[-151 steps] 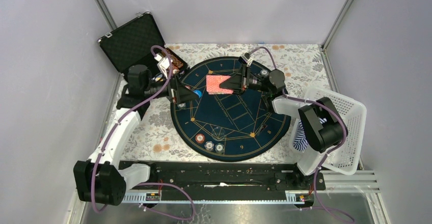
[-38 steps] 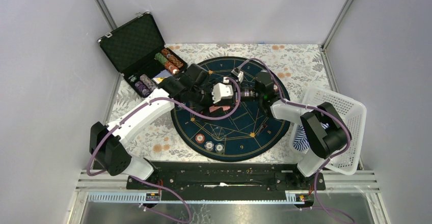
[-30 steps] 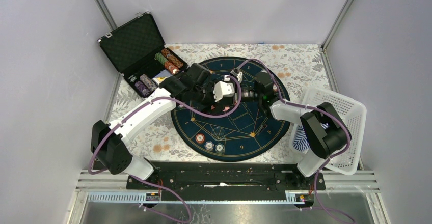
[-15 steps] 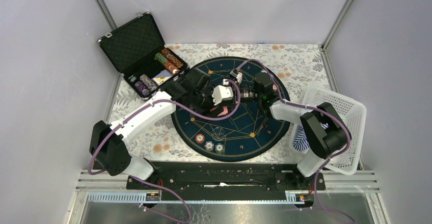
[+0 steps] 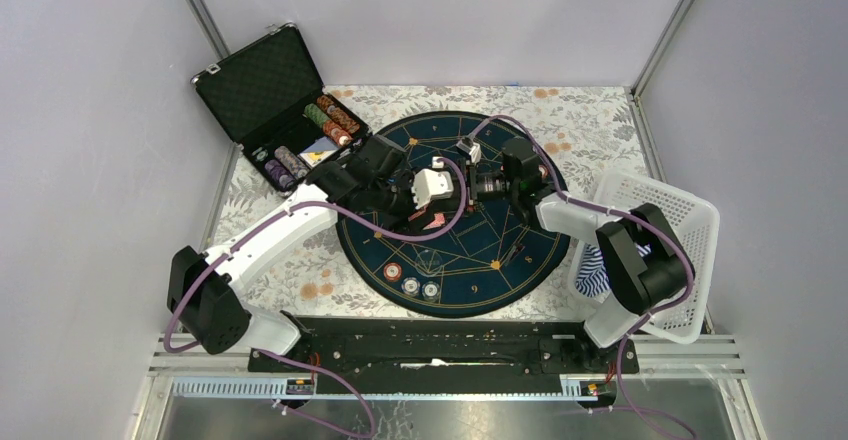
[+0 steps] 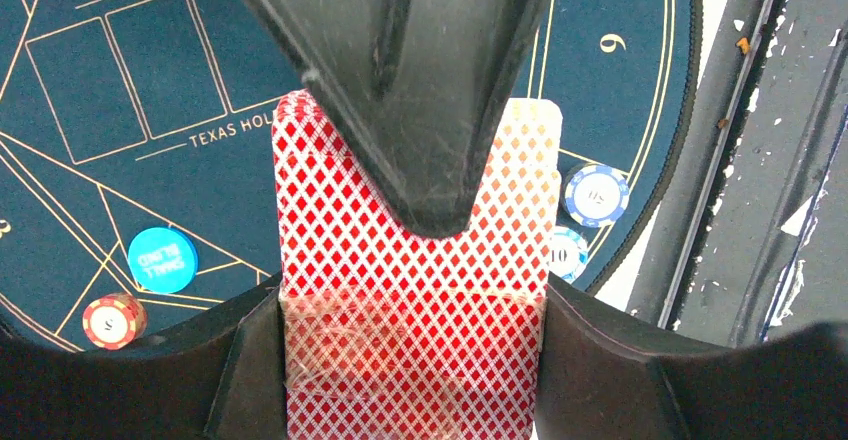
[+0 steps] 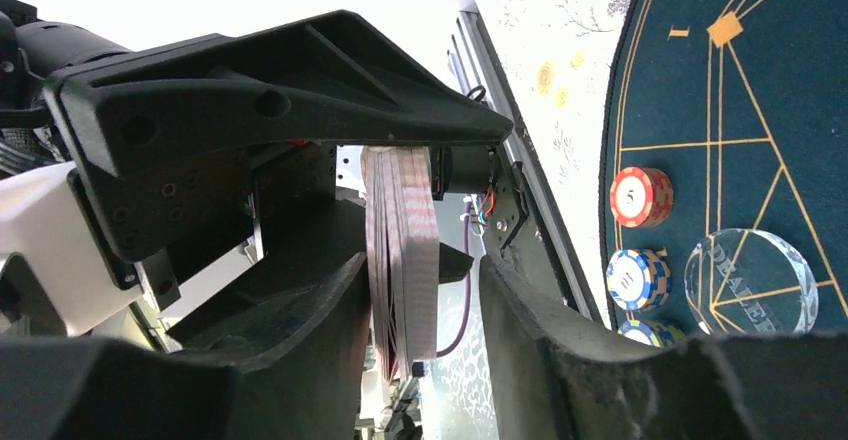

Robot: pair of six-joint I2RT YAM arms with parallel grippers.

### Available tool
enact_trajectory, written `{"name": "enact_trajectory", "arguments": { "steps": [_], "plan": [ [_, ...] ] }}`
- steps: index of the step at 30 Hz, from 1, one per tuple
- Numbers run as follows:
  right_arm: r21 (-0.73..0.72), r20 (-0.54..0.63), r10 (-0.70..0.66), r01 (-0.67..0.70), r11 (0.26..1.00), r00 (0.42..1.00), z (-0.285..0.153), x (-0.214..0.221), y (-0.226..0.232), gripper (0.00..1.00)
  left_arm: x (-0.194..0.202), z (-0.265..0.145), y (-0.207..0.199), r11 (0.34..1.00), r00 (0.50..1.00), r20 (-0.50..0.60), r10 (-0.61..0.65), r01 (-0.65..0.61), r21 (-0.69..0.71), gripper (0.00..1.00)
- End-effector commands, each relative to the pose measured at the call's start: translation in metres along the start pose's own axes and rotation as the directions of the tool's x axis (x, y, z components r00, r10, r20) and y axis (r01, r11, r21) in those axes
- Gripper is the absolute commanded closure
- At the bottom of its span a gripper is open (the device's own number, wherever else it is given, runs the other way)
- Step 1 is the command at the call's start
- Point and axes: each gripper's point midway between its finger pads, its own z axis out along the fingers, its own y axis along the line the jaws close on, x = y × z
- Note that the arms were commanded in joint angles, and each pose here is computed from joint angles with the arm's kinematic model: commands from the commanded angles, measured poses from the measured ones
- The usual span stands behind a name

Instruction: Distribute texas hold em gaming equipment

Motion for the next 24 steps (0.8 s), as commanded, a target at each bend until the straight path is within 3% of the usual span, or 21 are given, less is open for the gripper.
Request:
{"name": "enact_trajectory", "arguments": {
  "steps": [1,9,13,15,24],
  "plan": [
    [-0.028,0.012,-0.093,0.093,0.995,0.996,-0.014,-0.01,0.02,0.51,-0.017,-0.011,0.001,1.0,0.996,0.09,0.014,-0.014,-0.004,0.97],
    [-0.037,0.023,-0.116,0.117,0.992,0.993,-0.02,-0.015,0.028,0.56,-0.016,-0.013,0.007,1.0,0.992,0.124,-0.029,0.03,-0.004,1.0],
    [-0.053,0.024,-0.139,0.14,0.989,0.99,-0.021,-0.017,0.04,0.41,-0.014,-0.01,0.009,1.0,0.993,0.117,-0.027,0.028,-0.004,1.0],
    [-0.051,0.033,-0.141,0.142,0.989,0.99,-0.019,-0.021,0.043,0.39,-0.016,-0.01,0.01,1.0,0.992,0.12,-0.024,0.024,-0.003,1.0],
    [0.007,0.002,-0.083,0.083,0.997,0.997,-0.007,-0.019,0.018,0.45,-0.024,-0.01,0.009,0.999,0.99,0.138,-0.033,0.03,0.022,1.0]
  ]
}}
